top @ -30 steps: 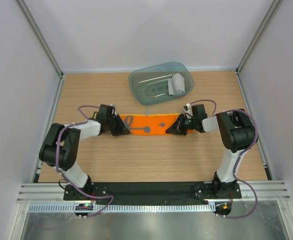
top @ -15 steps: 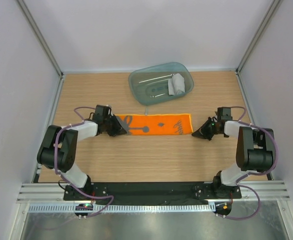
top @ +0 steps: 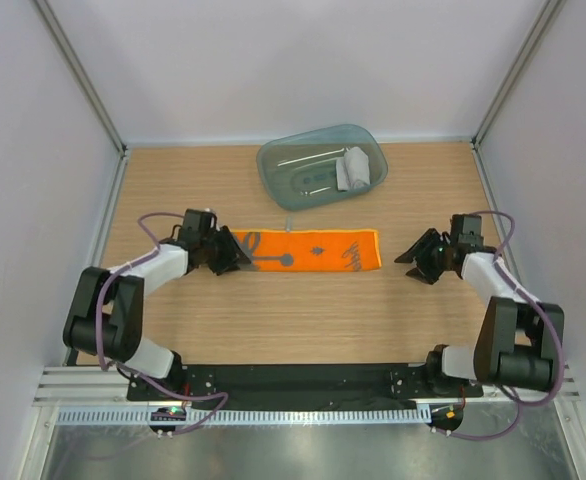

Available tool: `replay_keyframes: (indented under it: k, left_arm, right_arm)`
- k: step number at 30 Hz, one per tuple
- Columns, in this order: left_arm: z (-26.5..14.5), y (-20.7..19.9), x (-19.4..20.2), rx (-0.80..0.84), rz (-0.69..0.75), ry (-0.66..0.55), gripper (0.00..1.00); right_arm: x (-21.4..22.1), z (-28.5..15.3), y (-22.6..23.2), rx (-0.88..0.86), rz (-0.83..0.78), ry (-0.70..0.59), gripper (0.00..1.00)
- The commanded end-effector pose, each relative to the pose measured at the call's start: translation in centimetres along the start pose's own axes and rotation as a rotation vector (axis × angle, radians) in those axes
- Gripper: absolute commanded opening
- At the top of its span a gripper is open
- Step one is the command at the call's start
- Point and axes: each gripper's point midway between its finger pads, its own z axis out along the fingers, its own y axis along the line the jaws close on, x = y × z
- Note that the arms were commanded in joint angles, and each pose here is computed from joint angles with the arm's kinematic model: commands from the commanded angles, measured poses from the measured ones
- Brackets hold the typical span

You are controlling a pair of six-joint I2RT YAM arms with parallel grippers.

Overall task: Roll the towels
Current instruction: Fold the towel

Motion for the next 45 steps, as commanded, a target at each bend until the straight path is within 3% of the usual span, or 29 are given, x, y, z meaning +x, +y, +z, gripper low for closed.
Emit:
replay_keyframes:
  k: [1, 5, 16, 25, 29, 40, 45]
  left_arm:
    - [-2.8, -1.8, -1.8, 0.021, 0.030, -0.069, 0.44]
    - [-6.5, -2.7, -3.4, -0.035, 0.051, -0.138, 0.55]
    - [-16.1, -0.8, -5.1, -0.243, 0.184, -0.309, 0.61]
    - [-17.6, 1.6, -4.1, -0.303, 0.226, -0.333, 0.66]
    - [-17.3, 1.4, -3.9, -0.286, 0.227, -0.322, 0.67]
    - [-16.9, 1.5, -3.7, -0.286, 0.233, -0.303, 0.67]
    - [-17.0, 1.4, -3.5, -0.281, 0.238, -0.289, 0.67]
  right_arm:
    - [1.2, -1.9, 1.1, -0.043, -0.057, -0.026, 0.57]
    - [3.8, -1.9, 2.1, -0.100, -0.068, -0.005, 0.63]
    - [4.1, 2.2, 2.6, -0.107, -0.020, 0.011, 0.63]
    - [2.5, 4.8, 2.6, -0.078, 0.004, 0.005, 0.57]
    - [2.1, 5.3, 2.5, -0.066, 0.004, -0.003, 0.51]
    - [1.9, 5.1, 1.4, -0.004, -0.045, 0.001, 0.05]
    - [-0.4, 1.0, 0.6, 0.101, -0.111, -0.076, 0.01]
